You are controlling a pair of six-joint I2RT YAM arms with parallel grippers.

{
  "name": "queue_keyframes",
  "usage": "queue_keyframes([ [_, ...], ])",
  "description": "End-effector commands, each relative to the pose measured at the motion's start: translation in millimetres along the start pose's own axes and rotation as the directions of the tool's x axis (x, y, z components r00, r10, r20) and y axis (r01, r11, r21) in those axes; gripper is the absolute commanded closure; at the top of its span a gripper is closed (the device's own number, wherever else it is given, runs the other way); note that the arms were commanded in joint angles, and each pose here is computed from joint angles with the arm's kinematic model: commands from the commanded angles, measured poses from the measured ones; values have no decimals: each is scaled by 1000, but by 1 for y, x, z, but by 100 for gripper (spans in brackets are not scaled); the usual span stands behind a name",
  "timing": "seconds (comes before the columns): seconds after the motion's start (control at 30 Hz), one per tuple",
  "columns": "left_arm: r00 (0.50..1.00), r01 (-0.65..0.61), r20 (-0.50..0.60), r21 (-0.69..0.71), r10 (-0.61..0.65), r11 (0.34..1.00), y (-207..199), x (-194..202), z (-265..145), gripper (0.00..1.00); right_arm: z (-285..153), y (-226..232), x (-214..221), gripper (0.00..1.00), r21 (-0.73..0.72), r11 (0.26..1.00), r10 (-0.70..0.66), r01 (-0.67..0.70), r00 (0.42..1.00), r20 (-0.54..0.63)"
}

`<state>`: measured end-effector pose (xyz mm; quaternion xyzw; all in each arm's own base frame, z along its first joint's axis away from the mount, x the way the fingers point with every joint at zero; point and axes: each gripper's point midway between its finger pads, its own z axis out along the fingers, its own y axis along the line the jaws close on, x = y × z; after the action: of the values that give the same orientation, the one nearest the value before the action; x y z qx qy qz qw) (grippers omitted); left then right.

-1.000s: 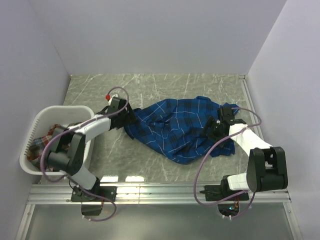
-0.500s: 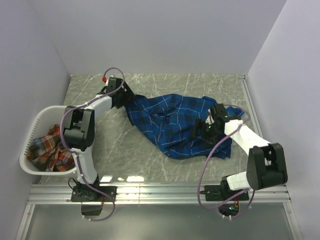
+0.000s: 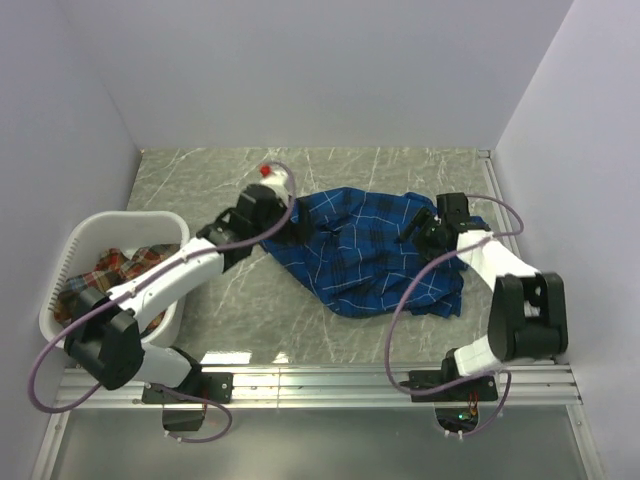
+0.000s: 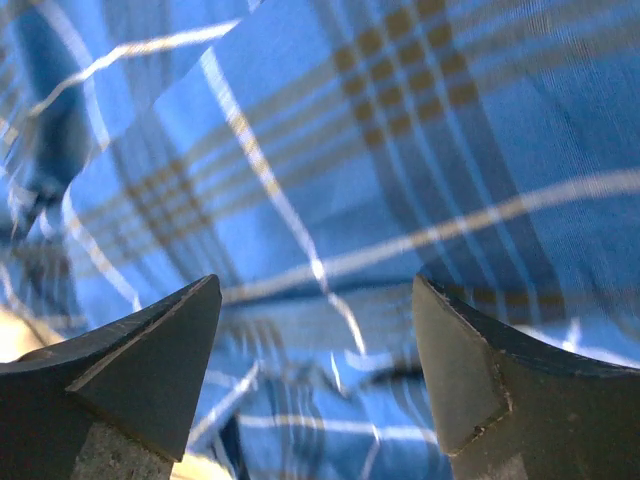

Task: Fold and stack the long sleeve shirts
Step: Flatten the shirt out

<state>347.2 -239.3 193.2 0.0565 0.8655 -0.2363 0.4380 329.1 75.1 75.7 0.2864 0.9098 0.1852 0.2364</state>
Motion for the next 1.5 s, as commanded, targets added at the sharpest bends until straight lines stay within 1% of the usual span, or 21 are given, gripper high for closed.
queue_keyframes([
  [0.0, 978, -203, -41, 72, 207, 976, -16, 33, -10, 10, 19, 26, -40, 17, -64, 997, 51, -44, 993, 105],
  [0.1, 955, -281, -55, 159, 292, 947, -40, 50, -13, 11, 38, 31, -53, 18, -58, 997, 65, -59, 992, 112],
  [0.2, 919, -357, -68, 268, 387, 895, -71, 68, -13, 12, 52, 45, -69, 18, -79, 994, 77, -69, 990, 114],
  [0.27, 882, -412, -80, 351, 465, 841, -93, 87, -11, 12, 58, 52, -81, 18, -80, 994, 77, -67, 989, 124],
  [0.33, 850, -457, -58, 414, 524, 787, -120, 97, -11, 13, 63, 53, -85, 18, -65, 996, 73, -66, 990, 119],
  [0.37, 819, -490, -69, 430, 569, 758, -125, 109, -3, 13, 65, 56, -89, 18, -66, 996, 68, -61, 991, 116],
  [0.4, 806, -512, -53, 437, 590, 739, -135, 106, -1, 13, 67, 58, -89, 18, -66, 996, 62, -55, 992, 112],
  [0.47, 765, -548, -65, 458, 641, 700, -149, 126, 10, 13, 68, 60, -88, 18, -77, 995, 63, -56, 993, 101],
  [0.5, 739, -588, -35, 453, 672, 670, -158, 120, 14, 13, 67, 60, -89, 18, -79, 995, 63, -55, 993, 102],
  [0.57, 694, -626, -33, 465, 719, 626, -168, 136, 24, 13, 67, 60, -88, 18, -76, 996, 57, -50, 994, 98],
  [0.63, 667, -653, 2, 482, 745, 584, -183, 139, 27, 14, 68, 57, -86, 18, -60, 997, 46, -40, 995, 90],
  [0.73, 638, -672, 12, 497, 770, 549, -191, 151, 37, 16, 69, 57, -87, 18, -53, 998, 31, -26, 995, 90],
  [0.87, 601, -681, -17, 513, 799, 523, -189, 170, 53, 19, 70, 56, -88, 18, -46, 999, 30, -26, 996, 86],
  [1.07, 573, -674, -63, 531, 817, 513, -183, 195, 71, 25, 75, 54, -87, 18, -44, 999, 31, -28, 996, 80],
  [1.17, 568, -684, -76, 511, 820, 521, -178, 201, 80, 31, 77, 52, -87, 18, -35, 999, 29, -26, 996, 82],
  [1.2, 564, -689, -81, 502, 822, 523, -175, 201, 83, 38, 77, 51, -87, 18, -33, 999, 28, -26, 996, 84],
  [1.27, 546, -704, -81, 496, 834, 509, -171, 198, 84, 48, 78, 49, -88, 18, -26, 999, 26, -23, 996, 88],
  [1.3, 534, -697, -105, 506, 839, 508, -165, 198, 81, 64, 79, 49, -89, 18, -25, 999, 25, -23, 996, 90],
  [1.37, 521, -683, -118, 537, 846, 495, -163, 189, 72, 83, 81, 48, -91, 18, -20, 1000, 25, -23, 995, 92],
  [1.4, 507, -650, -152, 579, 848, 493, -159, 181, 61, 99, 82, 48, -93, 18, -18, 1000, 23, -21, 995, 96],
  [1.47, 523, -623, -129, 618, 843, 481, -173, 150, 42, 99, 83, 47, -99, 18, -15, 1000, 20, -18, 994, 107],
])
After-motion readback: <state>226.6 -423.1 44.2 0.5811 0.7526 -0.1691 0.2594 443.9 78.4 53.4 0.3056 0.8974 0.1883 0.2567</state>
